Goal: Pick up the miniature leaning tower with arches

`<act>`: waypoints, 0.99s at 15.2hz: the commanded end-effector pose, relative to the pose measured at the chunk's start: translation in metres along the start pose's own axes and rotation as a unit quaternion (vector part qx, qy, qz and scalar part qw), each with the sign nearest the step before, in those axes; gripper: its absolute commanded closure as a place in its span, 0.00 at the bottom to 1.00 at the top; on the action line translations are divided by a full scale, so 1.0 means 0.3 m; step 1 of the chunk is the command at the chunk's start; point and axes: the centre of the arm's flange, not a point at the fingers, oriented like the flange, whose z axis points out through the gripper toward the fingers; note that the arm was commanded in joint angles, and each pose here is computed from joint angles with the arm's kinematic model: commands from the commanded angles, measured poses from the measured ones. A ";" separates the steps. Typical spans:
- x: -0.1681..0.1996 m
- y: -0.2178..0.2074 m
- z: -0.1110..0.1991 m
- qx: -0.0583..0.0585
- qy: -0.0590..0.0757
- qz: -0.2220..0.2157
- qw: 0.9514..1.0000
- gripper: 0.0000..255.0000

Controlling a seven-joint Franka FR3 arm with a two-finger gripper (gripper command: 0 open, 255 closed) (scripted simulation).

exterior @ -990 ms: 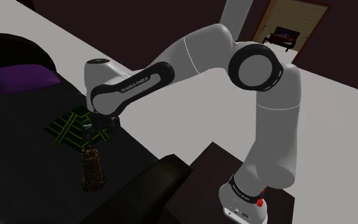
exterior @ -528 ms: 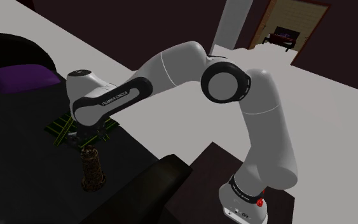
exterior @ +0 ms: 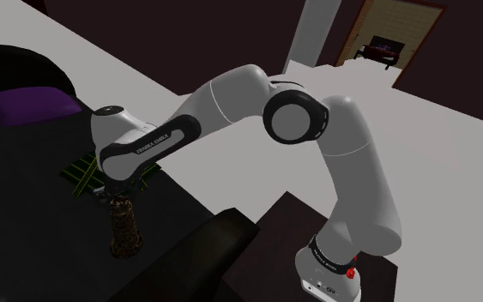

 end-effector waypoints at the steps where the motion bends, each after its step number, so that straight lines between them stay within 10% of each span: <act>1: 0.000 0.000 0.005 0.000 0.000 0.000 1.000 1.00; 15: -0.006 -0.003 -0.098 0.000 0.000 0.000 1.000 1.00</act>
